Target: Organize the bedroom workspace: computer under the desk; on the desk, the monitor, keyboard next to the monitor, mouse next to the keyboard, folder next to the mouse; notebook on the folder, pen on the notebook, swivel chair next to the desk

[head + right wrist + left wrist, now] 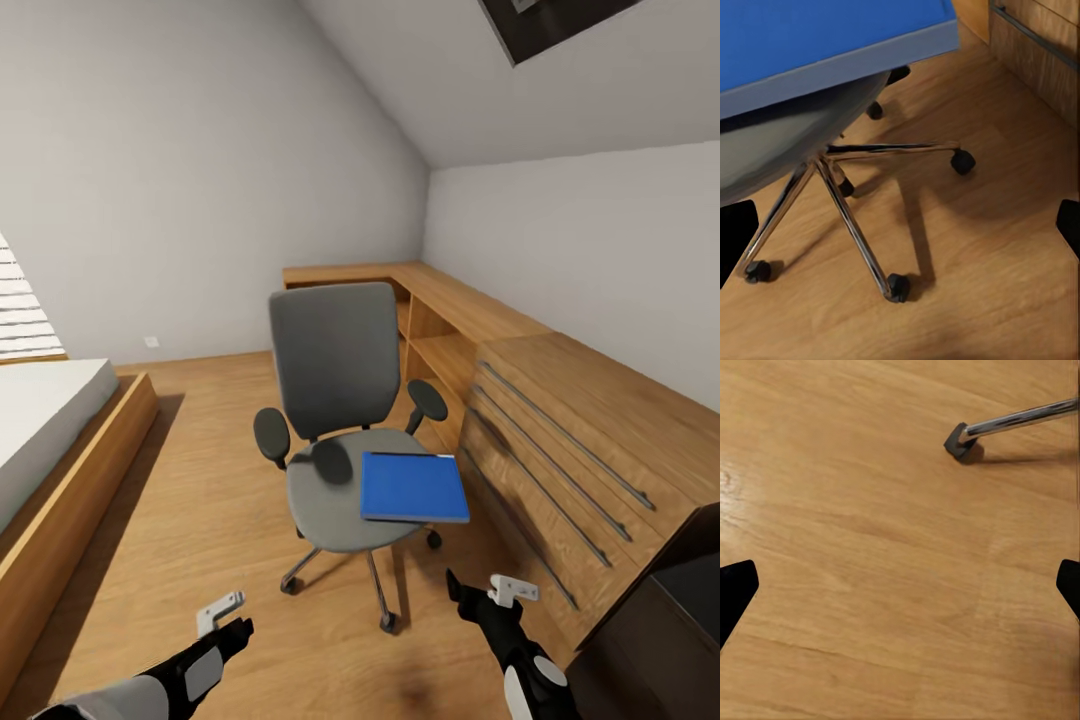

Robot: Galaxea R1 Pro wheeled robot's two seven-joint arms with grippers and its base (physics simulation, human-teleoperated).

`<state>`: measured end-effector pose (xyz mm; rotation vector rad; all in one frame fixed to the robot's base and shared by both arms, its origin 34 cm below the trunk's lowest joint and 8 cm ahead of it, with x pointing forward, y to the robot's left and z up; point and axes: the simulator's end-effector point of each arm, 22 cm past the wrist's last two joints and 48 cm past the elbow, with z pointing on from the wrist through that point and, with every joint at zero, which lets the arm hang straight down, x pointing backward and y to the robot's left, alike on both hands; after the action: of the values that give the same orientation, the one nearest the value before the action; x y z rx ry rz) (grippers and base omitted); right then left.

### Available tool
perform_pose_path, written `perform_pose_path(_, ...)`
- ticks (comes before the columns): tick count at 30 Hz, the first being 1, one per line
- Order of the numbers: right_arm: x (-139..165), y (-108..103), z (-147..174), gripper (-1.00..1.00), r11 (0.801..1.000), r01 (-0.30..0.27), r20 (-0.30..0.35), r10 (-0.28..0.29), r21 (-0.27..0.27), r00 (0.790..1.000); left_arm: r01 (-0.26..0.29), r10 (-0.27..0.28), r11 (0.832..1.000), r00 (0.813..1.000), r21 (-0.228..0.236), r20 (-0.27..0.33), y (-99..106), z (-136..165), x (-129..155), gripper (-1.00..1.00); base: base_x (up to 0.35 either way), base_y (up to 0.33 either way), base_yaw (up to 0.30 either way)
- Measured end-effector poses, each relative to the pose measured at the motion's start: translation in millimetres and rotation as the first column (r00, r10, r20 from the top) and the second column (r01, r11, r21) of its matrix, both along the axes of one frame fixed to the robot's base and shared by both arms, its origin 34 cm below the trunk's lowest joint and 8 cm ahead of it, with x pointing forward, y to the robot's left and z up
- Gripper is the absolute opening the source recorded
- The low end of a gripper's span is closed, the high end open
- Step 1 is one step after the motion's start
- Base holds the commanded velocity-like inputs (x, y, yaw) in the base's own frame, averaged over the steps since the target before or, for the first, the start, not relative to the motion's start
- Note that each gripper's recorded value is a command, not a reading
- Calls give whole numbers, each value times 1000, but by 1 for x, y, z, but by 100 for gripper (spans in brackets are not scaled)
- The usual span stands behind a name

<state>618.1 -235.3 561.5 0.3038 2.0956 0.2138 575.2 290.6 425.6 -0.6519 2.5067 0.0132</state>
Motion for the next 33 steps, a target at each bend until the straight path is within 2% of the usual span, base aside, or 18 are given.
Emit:
perform_pose_path(2, 0, -2, -3, 100, 1000, 8, 9, -8, -7, 1000, -20, 17, 999, 997, 36, 69, 9, -2, -3, 100, 0, 0, 0)
perform_pose_path(6, -1, -3, -12, 100, 1000, 13, 10, -13, -9, 1000, -41, 29, 996, 989, 78, 143, 18, -7, -9, 100, 0, 0, 0)
perform_pose_path(10, -3, -3, -21, 100, 1000, 14, 10, -14, -9, 1000, -45, 30, 995, 986, 90, 164, 18, -15, -16, 100, 0, 0, 0)
perform_pose_path(13, -4, -3, -27, 100, 1000, 15, 10, -14, -9, 1000, -47, 30, 994, 985, 98, 170, 15, -27, -33, 100, 0, 0, 0)
perform_pose_path(16, -5, -5, -33, 100, 1000, 19, 8, -19, -5, 1000, -44, 4, 987, 969, 154, 247, 19, -28, -45, 100, 0, 0, 0)
perform_pose_path(18, -4, -6, -36, 100, 999, 34, 8, -34, 17, 999, -37, -16, 983, 959, 181, 284, 20, -27, -47, 100, 0, 0, 0)
perform_pose_path(20, 1, -11, -37, 100, 995, 66, -9, -65, 75, 998, -33, -33, 979, 950, 202, 311, 22, -27, -51, 100, 0, 0, 0)
perform_pose_path(24, 32, -39, -28, 100, 983, 98, -48, -92, 158, 995, -29, -43, 977, 944, 213, 326, 21, -34, -55, 100, 0, 0, 0)
perform_pose_path(27, 55, -54, -21, 100, 960, 130, -50, -122, 246, 991, -28, -45, 976, 944, 215, 328, 21, -40, -56, 100, 0, 0, 0)
perform_pose_path(30, 70, -69, -11, 100, 931, 166, -15, -171, 325, 985, -21, -49, 978, 943, 209, 328, 15, -47, -57, 100, 0, 0, 0)
perform_pose_path(32, 74, -73, -8, 100, 926, 174, 15, -190, 334, 982, -22, -47, 979, 944, 204, 327, 12, -51, -58, 100, 0, 0, 0)
perform_pose_path(33, 80, -80, 0, 100, 923, 186, 66, -220, 336, 973, -20, -48, 980, 944, 200, 327, 9, -54, -59, 100, 0, 0, 0)
